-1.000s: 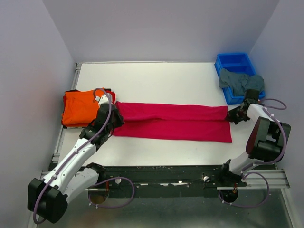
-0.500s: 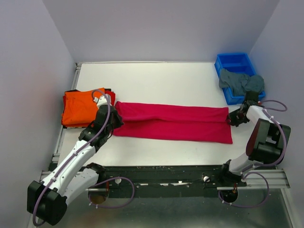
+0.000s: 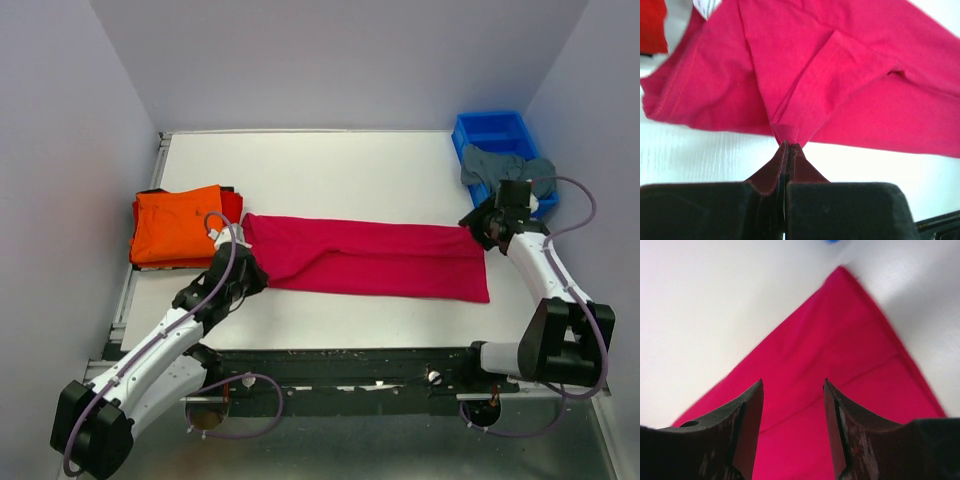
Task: Fold and stack the t-shirts
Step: Fold the other side of the tshirt into a rectangle
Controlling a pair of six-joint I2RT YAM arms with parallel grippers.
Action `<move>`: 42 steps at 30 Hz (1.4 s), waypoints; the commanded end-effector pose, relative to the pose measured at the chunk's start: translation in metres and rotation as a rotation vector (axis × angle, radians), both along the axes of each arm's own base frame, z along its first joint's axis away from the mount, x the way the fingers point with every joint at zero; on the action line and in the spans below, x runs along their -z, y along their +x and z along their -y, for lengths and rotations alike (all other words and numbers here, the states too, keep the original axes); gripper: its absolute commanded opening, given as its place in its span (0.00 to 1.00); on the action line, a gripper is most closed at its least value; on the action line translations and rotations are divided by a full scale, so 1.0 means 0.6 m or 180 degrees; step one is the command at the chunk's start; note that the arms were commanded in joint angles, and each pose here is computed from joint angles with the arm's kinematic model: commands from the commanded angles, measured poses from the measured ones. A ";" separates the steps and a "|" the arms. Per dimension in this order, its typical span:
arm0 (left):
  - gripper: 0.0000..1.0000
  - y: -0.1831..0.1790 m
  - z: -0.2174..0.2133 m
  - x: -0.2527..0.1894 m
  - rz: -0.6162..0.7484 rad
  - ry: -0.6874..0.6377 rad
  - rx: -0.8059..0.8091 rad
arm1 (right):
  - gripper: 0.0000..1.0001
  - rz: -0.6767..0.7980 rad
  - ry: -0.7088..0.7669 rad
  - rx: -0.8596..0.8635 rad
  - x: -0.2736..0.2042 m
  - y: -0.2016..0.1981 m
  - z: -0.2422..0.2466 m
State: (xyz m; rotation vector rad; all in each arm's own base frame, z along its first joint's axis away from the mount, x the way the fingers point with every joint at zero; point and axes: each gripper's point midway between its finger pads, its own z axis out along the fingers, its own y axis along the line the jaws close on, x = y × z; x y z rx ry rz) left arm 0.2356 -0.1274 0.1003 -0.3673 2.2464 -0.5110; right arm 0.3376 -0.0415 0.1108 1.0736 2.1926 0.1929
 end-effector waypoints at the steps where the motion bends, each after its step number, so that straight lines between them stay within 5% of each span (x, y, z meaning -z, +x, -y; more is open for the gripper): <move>1: 0.00 -0.035 0.020 0.034 -0.0275 -0.0199 0.0054 | 0.59 0.0253 -0.0171 -0.0664 -0.027 0.033 -0.084; 12: 0.02 -0.062 0.017 0.082 -0.0517 -0.0207 -0.0060 | 0.59 0.0791 0.0509 -0.2818 -0.059 0.067 -0.423; 15: 0.18 -0.059 0.013 0.068 -0.0481 -0.0184 -0.0104 | 0.59 0.0816 0.0651 -0.3258 -0.058 0.071 -0.501; 18: 0.60 -0.051 0.003 0.044 -0.0393 -0.0110 -0.0173 | 0.59 0.0866 0.0769 -0.3605 -0.066 0.073 -0.569; 20: 0.72 -0.037 -0.010 0.018 -0.0268 0.0023 -0.0264 | 0.59 0.0890 0.0855 -0.3796 -0.070 0.076 -0.605; 27: 0.70 0.047 -0.039 -0.059 0.0029 0.0274 -0.0515 | 0.59 0.0803 0.1008 -0.4236 -0.053 0.073 -0.691; 42: 0.46 0.244 -0.017 -0.029 -0.0133 0.0033 -0.0664 | 0.52 0.0394 0.1168 -0.4545 0.049 0.036 -0.769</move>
